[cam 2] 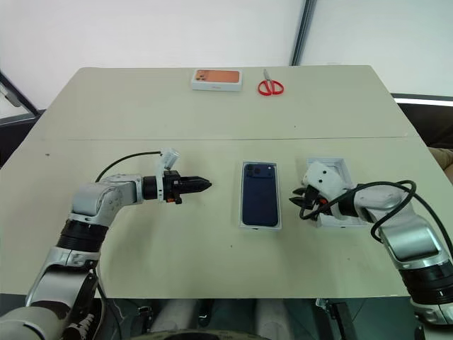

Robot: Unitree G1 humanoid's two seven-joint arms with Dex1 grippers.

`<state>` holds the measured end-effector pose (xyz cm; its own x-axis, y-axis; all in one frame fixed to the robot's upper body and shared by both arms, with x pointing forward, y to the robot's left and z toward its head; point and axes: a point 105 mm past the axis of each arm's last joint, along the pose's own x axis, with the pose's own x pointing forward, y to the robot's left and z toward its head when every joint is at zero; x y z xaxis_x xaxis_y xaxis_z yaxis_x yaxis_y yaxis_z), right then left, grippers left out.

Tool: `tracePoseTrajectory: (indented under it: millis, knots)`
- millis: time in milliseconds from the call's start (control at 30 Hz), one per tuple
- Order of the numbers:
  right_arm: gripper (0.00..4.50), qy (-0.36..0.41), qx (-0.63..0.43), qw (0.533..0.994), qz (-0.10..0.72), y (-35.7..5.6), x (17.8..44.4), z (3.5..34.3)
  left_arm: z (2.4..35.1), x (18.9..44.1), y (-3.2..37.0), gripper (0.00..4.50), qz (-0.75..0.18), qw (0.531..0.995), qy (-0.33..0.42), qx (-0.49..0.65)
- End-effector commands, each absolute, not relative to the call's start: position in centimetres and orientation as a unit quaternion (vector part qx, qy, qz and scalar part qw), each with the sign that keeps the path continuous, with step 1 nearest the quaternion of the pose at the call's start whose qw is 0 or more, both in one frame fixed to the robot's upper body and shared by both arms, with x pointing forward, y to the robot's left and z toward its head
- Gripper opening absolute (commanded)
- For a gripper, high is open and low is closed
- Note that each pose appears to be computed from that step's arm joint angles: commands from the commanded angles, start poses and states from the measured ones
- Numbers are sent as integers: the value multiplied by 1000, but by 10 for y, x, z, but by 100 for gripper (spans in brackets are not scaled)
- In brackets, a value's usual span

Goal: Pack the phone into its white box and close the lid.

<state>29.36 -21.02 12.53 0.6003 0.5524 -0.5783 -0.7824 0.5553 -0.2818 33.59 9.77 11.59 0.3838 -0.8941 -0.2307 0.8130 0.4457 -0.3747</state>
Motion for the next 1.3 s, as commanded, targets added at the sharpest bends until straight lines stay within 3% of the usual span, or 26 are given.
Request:
tracePoseTrajectory:
  millis: [33,133,300,800,1300]
  knots:
    - [294,194,-258,868,377,-212,294,150,142,336,106,292,-534,827,148,-95]
    - [449,193,-248,900,302,-230,303,164,152,333,121,446,-549,828,98,-56]
    - [450,223,-193,927,232,-241,301,165,152,327,133,449,-567,821,67,-9]
    - [450,338,-135,919,152,-222,258,131,141,304,136,449,-616,786,20,47]
    - [450,329,-94,930,132,-215,278,130,138,292,127,449,-630,776,17,33]
